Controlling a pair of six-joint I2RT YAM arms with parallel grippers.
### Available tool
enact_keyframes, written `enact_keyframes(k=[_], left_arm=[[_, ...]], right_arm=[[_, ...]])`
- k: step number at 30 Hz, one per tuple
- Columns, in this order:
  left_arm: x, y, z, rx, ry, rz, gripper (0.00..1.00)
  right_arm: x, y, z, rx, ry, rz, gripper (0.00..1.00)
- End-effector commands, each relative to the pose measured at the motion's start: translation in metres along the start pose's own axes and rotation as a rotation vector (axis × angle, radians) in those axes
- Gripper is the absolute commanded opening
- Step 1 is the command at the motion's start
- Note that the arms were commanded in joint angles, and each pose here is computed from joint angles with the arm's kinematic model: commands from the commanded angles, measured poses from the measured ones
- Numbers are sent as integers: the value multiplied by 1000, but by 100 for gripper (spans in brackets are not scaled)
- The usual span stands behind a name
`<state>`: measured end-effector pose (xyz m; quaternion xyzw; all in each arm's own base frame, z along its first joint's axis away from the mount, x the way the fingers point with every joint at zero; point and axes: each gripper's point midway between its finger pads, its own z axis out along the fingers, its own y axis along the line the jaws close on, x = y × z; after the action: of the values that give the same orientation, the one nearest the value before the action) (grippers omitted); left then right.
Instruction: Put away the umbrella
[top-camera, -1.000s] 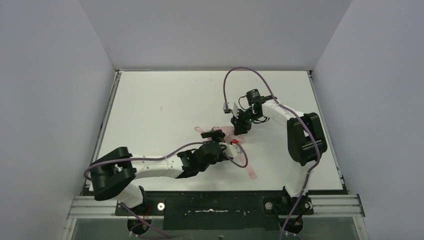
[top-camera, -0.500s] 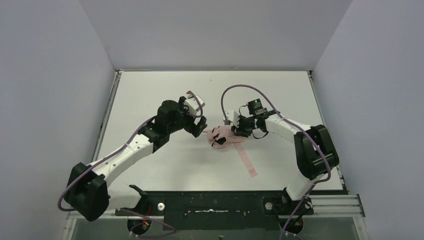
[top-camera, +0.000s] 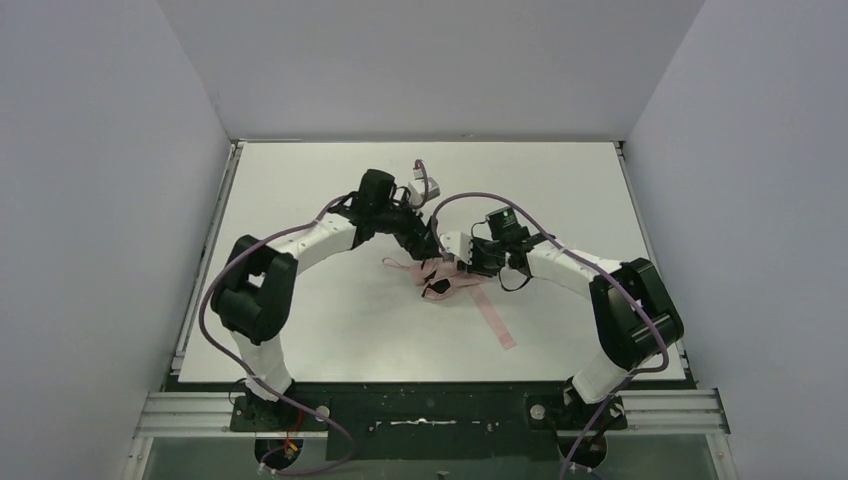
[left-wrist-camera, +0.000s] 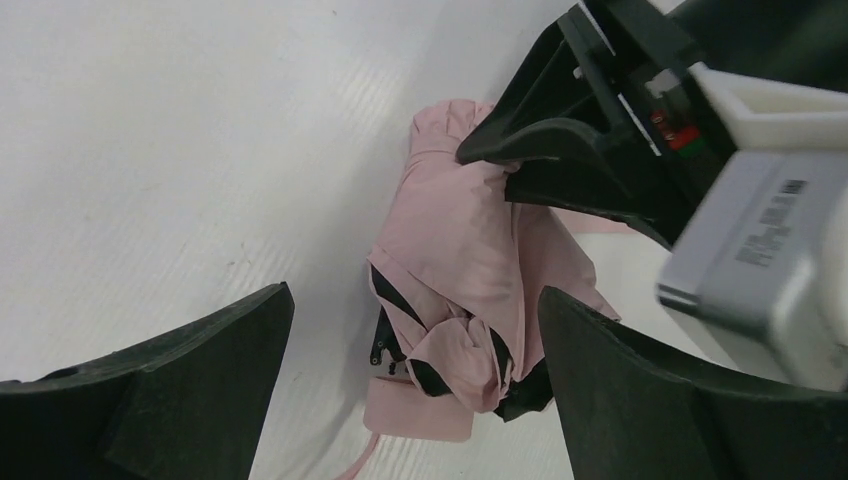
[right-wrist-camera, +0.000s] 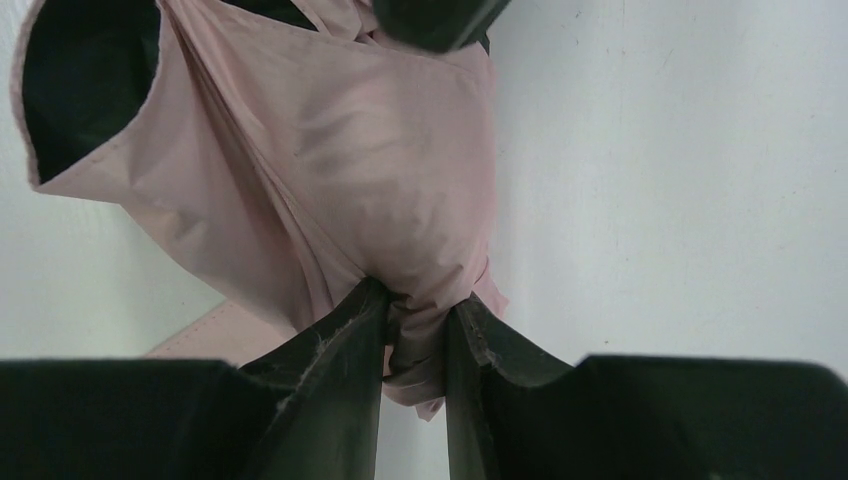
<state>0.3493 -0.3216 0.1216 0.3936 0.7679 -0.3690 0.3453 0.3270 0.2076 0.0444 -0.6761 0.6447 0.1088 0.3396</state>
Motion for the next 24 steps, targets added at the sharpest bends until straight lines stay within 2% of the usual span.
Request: enact_keyframes(k=[1, 11, 20, 22, 24], left_arm=[[2, -13, 14, 154, 19, -46, 91], [43, -15, 43, 186, 118, -88, 92], [62, -17, 58, 185, 175, -81, 92], [67, -18, 60, 180, 188, -83, 85], [72, -19, 60, 179, 209, -81, 73]], right_arm=[[23, 27, 7, -68, 88, -4, 16], [21, 28, 8, -69, 89, -12, 16], [17, 27, 12, -60, 82, -3, 16], [16, 25, 12, -52, 77, 5, 16], [15, 24, 13, -45, 72, 7, 17]])
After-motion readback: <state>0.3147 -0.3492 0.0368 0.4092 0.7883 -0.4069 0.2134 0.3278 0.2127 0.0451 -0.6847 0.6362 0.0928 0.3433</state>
